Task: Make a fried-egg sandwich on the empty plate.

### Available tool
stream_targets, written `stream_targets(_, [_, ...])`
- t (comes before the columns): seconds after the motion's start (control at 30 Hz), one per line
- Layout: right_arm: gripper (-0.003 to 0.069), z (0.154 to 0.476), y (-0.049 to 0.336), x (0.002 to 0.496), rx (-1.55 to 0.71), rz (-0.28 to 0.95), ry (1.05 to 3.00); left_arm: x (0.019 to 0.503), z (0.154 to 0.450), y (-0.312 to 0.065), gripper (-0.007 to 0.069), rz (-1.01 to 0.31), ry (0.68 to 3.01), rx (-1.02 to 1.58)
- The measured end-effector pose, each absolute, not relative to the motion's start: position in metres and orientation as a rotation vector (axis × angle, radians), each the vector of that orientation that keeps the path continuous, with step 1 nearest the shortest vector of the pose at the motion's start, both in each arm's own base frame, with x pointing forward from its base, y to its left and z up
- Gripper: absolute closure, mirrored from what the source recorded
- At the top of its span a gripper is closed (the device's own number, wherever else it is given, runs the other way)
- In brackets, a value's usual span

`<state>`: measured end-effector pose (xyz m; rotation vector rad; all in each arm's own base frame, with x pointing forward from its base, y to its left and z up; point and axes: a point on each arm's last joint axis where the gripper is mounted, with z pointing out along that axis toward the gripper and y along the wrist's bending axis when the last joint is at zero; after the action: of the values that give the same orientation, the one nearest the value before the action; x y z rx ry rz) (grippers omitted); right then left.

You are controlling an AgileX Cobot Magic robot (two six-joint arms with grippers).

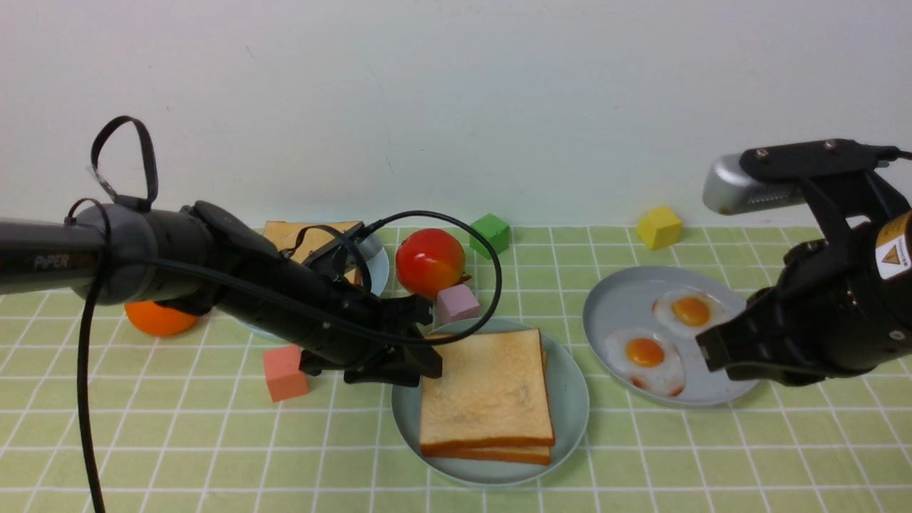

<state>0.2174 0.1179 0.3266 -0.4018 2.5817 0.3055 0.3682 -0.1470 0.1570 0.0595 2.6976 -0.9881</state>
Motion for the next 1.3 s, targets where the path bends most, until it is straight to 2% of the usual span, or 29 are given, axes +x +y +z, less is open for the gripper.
stream_targets(0.13, [0.0650,0.334,0.116,0.214,-0.318,0.341,2.554,0.365,0.167,-0.144,0.0165,-0.943,2.704,0.084])
stream_targets(0.2, [0.0648,0.340,0.113,0.209,-0.269,0.364,2.535,0.364,0.175,-0.142,0.0108,-0.931,2.697,0.086])
stream_targets(0.3, [0.0645,0.351,0.107,0.199,-0.210,0.395,2.479,0.361,0.190,-0.138,0.0074,-0.932,2.675,0.077])
stream_targets(0.43, [0.0644,0.356,0.098,0.181,-0.166,0.444,2.399,0.354,0.212,-0.134,0.0077,-0.954,2.653,0.122])
stream_targets(0.53, [0.0641,0.341,0.082,0.152,-0.141,0.497,2.256,0.332,0.253,-0.130,0.0143,-0.988,2.620,0.234])
stream_targets(0.57, [0.0641,0.341,0.082,0.152,-0.142,0.498,2.245,0.330,0.255,-0.130,0.0143,-0.988,2.622,0.246])
stream_targets(0.6, [0.0642,0.327,0.073,0.138,-0.149,0.492,2.168,0.315,0.280,-0.126,0.0200,-0.985,2.595,0.283])
stream_targets(0.7, [0.0638,0.304,0.060,0.119,-0.173,0.481,2.018,0.286,0.315,-0.119,0.0307,-0.975,2.567,0.308])
stream_targets(0.83, [0.0636,0.275,0.048,0.096,-0.191,0.497,1.871,0.236,0.345,-0.108,0.0476,-0.994,2.528,0.250])
stream_targets(1.0, [0.0631,0.256,0.040,0.080,-0.194,0.515,1.775,0.166,0.367,-0.093,0.0636,-1.005,2.418,0.218])
stream_targets(1.13, [0.0628,0.246,0.037,0.074,-0.195,0.518,1.759,0.122,0.372,-0.081,0.0638,-0.983,2.287,0.222])
stream_targets(1.3, [0.0628,0.238,0.036,0.073,-0.199,0.505,1.794,0.070,0.378,-0.062,0.0638,-0.894,1.994,0.197])
